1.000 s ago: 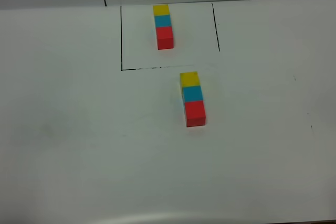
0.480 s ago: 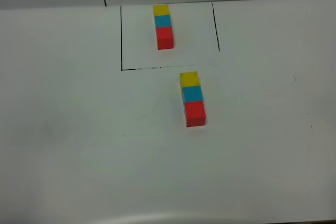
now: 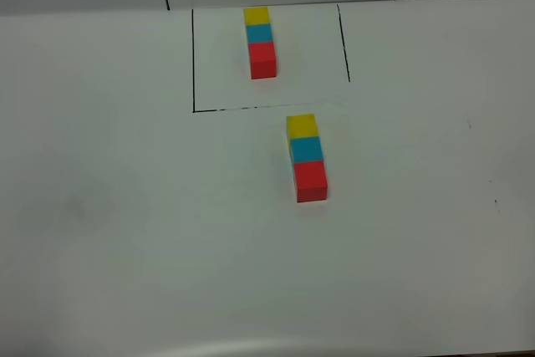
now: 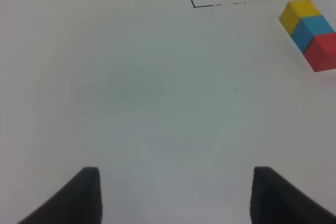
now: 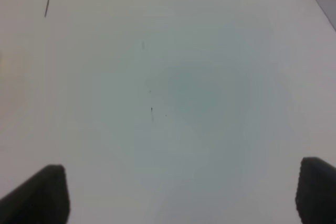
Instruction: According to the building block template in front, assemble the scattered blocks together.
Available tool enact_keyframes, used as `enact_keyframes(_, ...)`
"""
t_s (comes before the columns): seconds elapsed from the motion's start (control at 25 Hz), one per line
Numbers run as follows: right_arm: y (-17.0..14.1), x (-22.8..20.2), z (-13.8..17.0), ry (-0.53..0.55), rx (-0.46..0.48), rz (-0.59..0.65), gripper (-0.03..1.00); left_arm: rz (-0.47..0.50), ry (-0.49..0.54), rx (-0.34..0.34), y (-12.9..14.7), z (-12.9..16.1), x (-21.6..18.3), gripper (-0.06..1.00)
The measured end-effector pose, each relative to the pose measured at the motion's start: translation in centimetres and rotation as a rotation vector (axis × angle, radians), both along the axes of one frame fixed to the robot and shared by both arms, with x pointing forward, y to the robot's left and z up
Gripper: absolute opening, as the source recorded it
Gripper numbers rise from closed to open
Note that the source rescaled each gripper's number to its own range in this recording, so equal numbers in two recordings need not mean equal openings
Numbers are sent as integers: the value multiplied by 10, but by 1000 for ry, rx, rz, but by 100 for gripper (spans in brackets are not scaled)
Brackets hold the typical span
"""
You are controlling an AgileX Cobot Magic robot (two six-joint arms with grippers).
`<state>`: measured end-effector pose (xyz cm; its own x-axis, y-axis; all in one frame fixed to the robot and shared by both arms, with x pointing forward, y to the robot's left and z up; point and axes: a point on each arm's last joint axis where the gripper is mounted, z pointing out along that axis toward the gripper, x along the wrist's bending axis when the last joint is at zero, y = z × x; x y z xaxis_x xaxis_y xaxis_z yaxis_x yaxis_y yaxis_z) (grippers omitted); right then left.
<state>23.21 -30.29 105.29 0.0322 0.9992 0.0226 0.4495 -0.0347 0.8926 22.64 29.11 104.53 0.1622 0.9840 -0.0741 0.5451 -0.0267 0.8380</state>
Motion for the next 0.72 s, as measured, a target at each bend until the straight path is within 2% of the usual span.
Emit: enact_keyframes(0.72,2,0,0,1,-4,19,75,0,0,0,0,0,0,31)
